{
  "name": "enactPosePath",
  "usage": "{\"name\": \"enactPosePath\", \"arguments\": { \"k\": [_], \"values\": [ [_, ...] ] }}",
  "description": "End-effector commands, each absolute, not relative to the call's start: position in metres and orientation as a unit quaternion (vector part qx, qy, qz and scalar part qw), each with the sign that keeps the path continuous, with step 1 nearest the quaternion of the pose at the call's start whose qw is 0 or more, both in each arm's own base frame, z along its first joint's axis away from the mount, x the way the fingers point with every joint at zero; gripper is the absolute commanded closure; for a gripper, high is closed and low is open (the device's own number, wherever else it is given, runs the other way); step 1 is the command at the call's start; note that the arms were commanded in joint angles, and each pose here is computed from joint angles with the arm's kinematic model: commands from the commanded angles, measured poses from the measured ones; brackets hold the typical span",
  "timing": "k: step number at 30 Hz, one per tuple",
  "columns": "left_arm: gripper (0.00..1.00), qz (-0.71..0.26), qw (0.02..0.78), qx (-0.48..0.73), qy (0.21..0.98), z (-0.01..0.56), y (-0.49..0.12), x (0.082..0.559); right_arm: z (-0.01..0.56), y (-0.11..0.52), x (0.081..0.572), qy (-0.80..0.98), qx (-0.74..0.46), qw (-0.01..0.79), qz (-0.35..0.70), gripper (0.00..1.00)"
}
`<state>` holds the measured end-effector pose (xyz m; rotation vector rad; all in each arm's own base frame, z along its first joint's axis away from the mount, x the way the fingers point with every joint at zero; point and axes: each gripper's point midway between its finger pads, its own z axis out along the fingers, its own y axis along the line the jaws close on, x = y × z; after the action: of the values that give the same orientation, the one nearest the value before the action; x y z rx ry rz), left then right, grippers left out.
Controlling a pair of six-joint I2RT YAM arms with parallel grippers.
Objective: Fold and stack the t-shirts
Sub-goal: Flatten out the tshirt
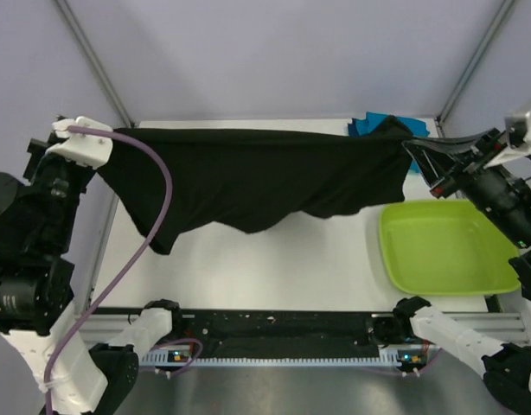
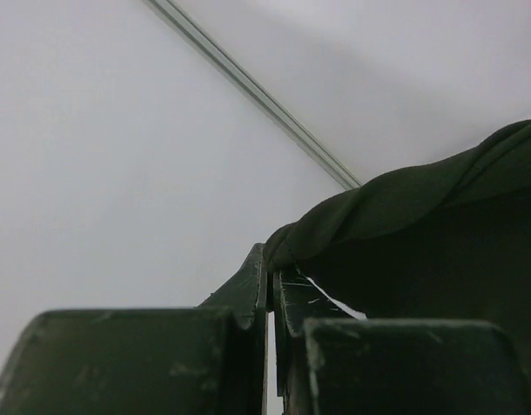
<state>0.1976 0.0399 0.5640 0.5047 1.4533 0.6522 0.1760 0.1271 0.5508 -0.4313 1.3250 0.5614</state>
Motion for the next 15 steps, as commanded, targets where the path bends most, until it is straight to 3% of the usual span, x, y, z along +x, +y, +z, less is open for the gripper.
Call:
{"name": "enactPosePath", "arguments": {
  "k": [1, 6, 15],
  "values": [
    [1.0, 0.304, 0.658, 0.205, 0.657, 0.567, 0.05, 0.188, 0.586, 0.118, 0.145, 0.554, -0.2, 0.76, 0.275, 1.0],
    [1.0, 0.297, 0.64, 0.221, 0.673, 0.543, 0.047, 0.233, 0.573, 0.13, 0.208, 0.598, -0.189, 0.747, 0.22, 1.0],
    [1.0, 0.262, 0.57, 0.253, 0.737, 0.432, 0.036, 0.396, 0.483, 0.19, 0.435, 0.694, -0.205, 0.679, 0.126, 1.0]
  ]
}}
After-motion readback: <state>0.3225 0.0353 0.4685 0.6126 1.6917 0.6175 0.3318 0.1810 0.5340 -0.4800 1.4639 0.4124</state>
